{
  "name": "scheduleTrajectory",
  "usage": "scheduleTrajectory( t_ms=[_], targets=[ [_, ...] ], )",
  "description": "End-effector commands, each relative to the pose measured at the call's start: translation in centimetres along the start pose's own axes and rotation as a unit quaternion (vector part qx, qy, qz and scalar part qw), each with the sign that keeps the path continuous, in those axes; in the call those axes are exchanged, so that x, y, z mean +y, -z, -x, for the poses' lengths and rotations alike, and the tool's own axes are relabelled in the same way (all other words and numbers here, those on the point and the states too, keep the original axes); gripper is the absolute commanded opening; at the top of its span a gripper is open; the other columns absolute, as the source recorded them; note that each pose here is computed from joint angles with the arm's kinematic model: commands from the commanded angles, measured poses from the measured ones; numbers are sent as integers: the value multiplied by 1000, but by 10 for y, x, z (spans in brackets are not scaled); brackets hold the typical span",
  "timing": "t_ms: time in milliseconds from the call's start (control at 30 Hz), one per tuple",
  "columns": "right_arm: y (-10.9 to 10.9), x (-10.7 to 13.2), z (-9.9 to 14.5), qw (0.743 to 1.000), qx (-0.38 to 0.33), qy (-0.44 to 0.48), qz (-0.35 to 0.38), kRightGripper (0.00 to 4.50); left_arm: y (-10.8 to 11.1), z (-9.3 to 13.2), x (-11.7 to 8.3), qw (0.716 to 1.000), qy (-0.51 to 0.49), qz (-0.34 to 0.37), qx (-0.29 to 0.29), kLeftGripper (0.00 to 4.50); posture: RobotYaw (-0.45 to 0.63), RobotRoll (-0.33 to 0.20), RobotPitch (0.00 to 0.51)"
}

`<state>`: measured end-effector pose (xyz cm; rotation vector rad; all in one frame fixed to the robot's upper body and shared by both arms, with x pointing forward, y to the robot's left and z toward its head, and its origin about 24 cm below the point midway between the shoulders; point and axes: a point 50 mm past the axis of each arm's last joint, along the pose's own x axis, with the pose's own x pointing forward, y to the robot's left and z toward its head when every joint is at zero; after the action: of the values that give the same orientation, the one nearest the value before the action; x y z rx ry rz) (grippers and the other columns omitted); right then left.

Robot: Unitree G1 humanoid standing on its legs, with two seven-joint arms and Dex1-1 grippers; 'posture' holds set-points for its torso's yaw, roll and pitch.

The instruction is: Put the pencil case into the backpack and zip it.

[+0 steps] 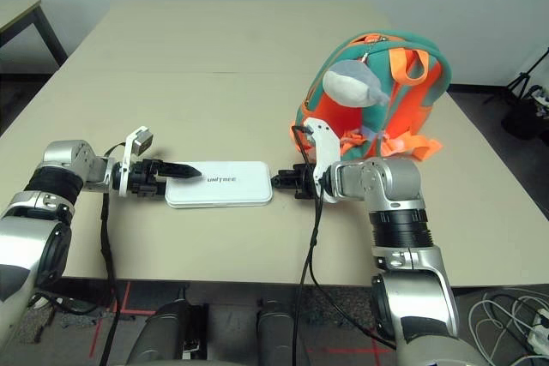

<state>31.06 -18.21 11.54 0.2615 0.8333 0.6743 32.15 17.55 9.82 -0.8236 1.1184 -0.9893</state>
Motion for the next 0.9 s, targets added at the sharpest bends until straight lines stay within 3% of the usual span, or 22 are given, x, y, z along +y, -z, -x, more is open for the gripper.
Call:
scheduleTrajectory(
  t_ms=[33,233,467,733,900],
  targets=[
    [-7,0,2,1000,-17,-1,2,453,-1,4,-5,1000,16,-18,1,3211,-126,0,73],
    [-7,-1,2,1000,-22,-1,1,2212,-4,7,-4,1000,12,-27,-8,1399,-128,0,75],
    [-15,-1,12,998,-55,-3,14,4368,-11,14,-17,997,22,-71,-13,1399,-123,0,79],
    [-22,26,81,989,-115,16,91,4500,-20,61,-83,967,2,-254,-40,1399,-113,0,91],
    [-11,40,139,975,-168,74,129,4500,-24,86,-116,935,-27,-339,-104,1399,-119,0,105]
  ],
)
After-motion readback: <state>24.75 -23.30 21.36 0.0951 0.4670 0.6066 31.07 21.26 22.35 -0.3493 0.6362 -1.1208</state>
